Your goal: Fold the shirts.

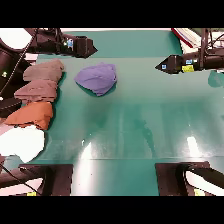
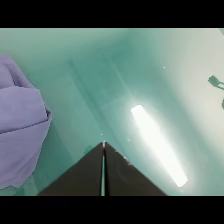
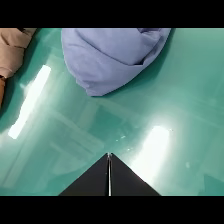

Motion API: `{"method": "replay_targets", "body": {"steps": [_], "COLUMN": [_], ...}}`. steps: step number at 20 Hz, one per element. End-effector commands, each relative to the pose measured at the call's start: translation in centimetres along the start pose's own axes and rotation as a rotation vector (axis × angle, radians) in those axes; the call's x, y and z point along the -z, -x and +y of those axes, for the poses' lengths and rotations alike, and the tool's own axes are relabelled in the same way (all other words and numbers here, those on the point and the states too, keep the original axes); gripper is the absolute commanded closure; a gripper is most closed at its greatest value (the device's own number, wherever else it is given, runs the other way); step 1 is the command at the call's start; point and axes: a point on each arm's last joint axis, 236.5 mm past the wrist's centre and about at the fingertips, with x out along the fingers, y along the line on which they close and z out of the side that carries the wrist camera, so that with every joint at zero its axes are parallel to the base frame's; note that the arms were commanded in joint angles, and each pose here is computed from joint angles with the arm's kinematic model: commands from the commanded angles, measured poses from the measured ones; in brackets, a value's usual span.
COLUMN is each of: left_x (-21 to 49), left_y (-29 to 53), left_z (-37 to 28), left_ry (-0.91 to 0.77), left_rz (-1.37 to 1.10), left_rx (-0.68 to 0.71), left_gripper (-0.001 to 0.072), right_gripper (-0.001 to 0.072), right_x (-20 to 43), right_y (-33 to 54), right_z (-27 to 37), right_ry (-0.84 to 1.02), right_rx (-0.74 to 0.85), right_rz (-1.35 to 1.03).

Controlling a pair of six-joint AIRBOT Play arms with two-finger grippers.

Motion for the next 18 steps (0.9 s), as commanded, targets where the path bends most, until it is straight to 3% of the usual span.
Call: {"method": "replay_targets", "body": {"steps": [1, 14, 15, 16, 17, 18], "left_x": [0.1, -1.6, -2.3, -2.9, -2.8, -1.8], "left_y": [-0.1, 0.0, -0.1, -0.4, -1.1, -2.3], "left_z": [0.1, 0.3, 0.9, 2.0, 3.5, 5.3], "left_ry": [0.001, -0.002, -0.048, -0.088, -0.087, -0.087], "left_rz": [0.003, -0.069, -0.103, -0.137, -0.137, -0.102], "left_rx": [-0.002, -0.008, -0.033, -0.073, -0.118, -0.163], "left_gripper": [0.0684, 0.0682, 0.0545, 0.0119, 0.0002, 0.0002], "right_gripper": [0.0695, 0.0695, 0.0695, 0.0695, 0.0695, 0.0695], "right_x": [0.0, -0.6, -1.8, -2.3, -2.4, -2.6], "right_y": [0.0, -0.7, -0.6, -0.4, -0.3, -0.1], "right_z": [0.0, -1.0, -1.3, -1.4, -1.2, -1.0], "right_ry": [-0.001, -0.022, -0.022, -0.021, -0.019, -0.014], "right_rx": [0.000, 0.020, 0.033, 0.037, 0.032, 0.030], "right_rz": [0.000, -0.043, -0.094, -0.113, -0.114, -0.117]}}
